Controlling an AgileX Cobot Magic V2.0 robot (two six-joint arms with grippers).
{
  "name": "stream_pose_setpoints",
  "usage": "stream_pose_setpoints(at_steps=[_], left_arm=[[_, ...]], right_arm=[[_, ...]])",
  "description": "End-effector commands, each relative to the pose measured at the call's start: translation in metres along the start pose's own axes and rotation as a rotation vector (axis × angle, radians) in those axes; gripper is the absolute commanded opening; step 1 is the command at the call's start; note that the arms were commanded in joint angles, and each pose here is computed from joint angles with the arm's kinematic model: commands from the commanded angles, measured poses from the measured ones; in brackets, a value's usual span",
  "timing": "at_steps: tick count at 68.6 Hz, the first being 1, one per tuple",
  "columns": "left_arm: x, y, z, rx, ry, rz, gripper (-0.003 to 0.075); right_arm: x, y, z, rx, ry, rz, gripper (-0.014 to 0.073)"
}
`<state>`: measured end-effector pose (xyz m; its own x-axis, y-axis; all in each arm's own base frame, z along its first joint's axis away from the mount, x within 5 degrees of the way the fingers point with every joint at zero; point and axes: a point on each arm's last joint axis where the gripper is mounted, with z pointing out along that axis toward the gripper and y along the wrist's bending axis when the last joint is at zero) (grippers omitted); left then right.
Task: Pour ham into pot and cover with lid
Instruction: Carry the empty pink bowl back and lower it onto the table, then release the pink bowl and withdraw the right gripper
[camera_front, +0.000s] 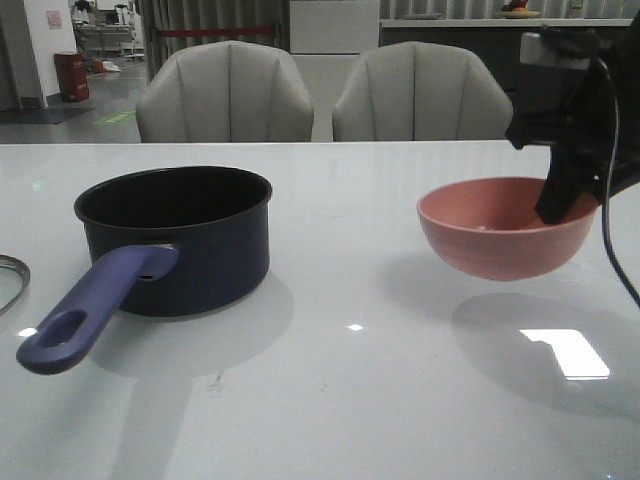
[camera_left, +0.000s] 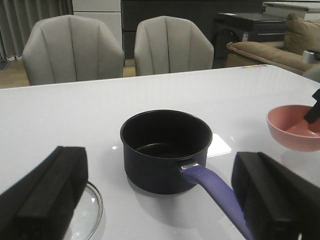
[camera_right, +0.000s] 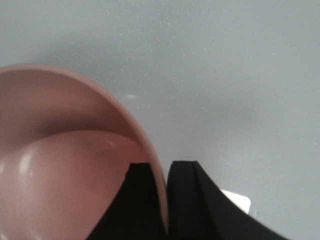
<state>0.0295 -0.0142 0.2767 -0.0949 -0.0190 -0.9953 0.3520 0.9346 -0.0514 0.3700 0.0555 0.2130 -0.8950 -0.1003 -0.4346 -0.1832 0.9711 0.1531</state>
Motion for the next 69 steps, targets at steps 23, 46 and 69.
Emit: stream_pose_setpoints(at_steps=[23, 46, 69], left_arm=[[-0.015, -0.001, -0.002, 0.010, -0.101, -0.012, 0.0627], [-0.015, -0.001, -0.002, 0.010, -0.102, -0.012, 0.0627], [-0.015, -0.001, -0.002, 0.010, -0.102, -0.012, 0.0627]], right_arm=[[-0.015, -0.003, -0.011, 0.033, -0.065, -0.041, 0.0459], [-0.023, 0.014, -0.095, 0.027, -0.264, -0.075, 0.0498], [0.030, 0.061, -0.193, -0.018, -0.682, -0.193, 0.0498]])
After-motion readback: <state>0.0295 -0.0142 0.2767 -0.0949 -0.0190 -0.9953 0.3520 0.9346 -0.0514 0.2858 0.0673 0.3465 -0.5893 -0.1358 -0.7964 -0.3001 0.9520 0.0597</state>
